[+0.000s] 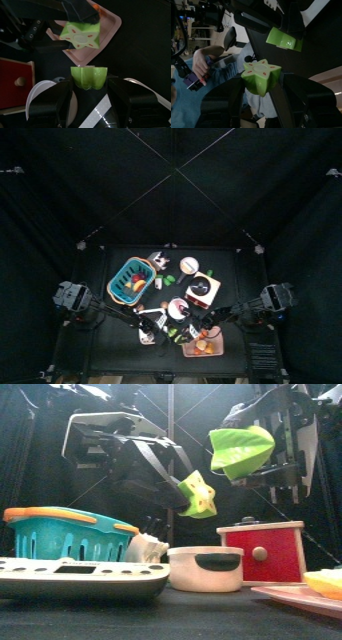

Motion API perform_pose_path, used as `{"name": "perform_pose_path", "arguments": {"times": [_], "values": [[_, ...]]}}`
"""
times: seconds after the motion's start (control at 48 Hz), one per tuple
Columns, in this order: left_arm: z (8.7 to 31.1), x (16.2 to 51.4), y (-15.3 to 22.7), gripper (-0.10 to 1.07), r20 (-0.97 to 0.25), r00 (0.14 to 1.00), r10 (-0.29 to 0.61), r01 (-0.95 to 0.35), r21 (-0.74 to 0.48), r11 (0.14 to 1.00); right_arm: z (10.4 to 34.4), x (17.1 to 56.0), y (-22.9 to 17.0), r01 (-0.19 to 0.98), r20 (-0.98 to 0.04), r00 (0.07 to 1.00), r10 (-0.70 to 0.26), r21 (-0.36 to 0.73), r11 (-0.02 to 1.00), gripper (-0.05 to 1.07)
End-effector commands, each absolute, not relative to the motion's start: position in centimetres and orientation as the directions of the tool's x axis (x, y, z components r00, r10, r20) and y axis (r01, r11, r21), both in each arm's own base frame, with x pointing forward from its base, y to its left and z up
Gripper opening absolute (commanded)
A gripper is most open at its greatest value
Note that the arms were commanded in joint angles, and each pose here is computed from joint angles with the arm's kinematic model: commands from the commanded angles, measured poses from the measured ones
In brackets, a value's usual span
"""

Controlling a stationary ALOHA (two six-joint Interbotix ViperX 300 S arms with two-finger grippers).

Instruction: Assemble starfruit

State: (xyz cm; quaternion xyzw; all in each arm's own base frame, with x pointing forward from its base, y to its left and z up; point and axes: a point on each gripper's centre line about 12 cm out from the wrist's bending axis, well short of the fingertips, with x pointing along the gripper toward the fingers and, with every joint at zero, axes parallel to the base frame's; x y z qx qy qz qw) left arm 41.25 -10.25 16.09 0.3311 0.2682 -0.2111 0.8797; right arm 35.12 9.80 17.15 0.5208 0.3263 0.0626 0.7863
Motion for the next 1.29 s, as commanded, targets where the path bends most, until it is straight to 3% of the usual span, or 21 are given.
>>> {"name": "perform_pose_path", "arguments": {"times": [0.0,0.458,0.854,1.0,1.271], "values": [[18.0,41.8,-10.4,0.63,-0.567,0.797,-0.207,0.528,0.488,0.695,18.3,36.0,10.0,0.202,-0.406,0.794,0.453,0.878,0.434,0.64],[17.9,41.9,-10.6,0.63,-0.561,0.798,-0.219,0.533,0.487,0.692,18.1,36.7,8.5,0.239,-0.368,0.827,0.425,0.914,0.327,0.64],[17.4,41.6,-10.5,0.63,-0.575,0.790,-0.214,0.539,0.483,0.690,18.6,36.0,10.4,0.204,-0.268,0.831,0.488,0.962,0.180,0.65],[17.3,41.5,-10.4,0.63,-0.579,0.788,-0.209,0.538,0.483,0.690,17.8,35.2,11.4,0.296,-0.297,0.802,0.518,0.951,0.087,0.65],[17.4,41.5,-10.5,0.63,-0.576,0.789,-0.213,0.539,0.483,0.690,18.3,36.1,11.3,0.328,-0.363,0.721,0.591,0.929,0.170,0.65]]}}
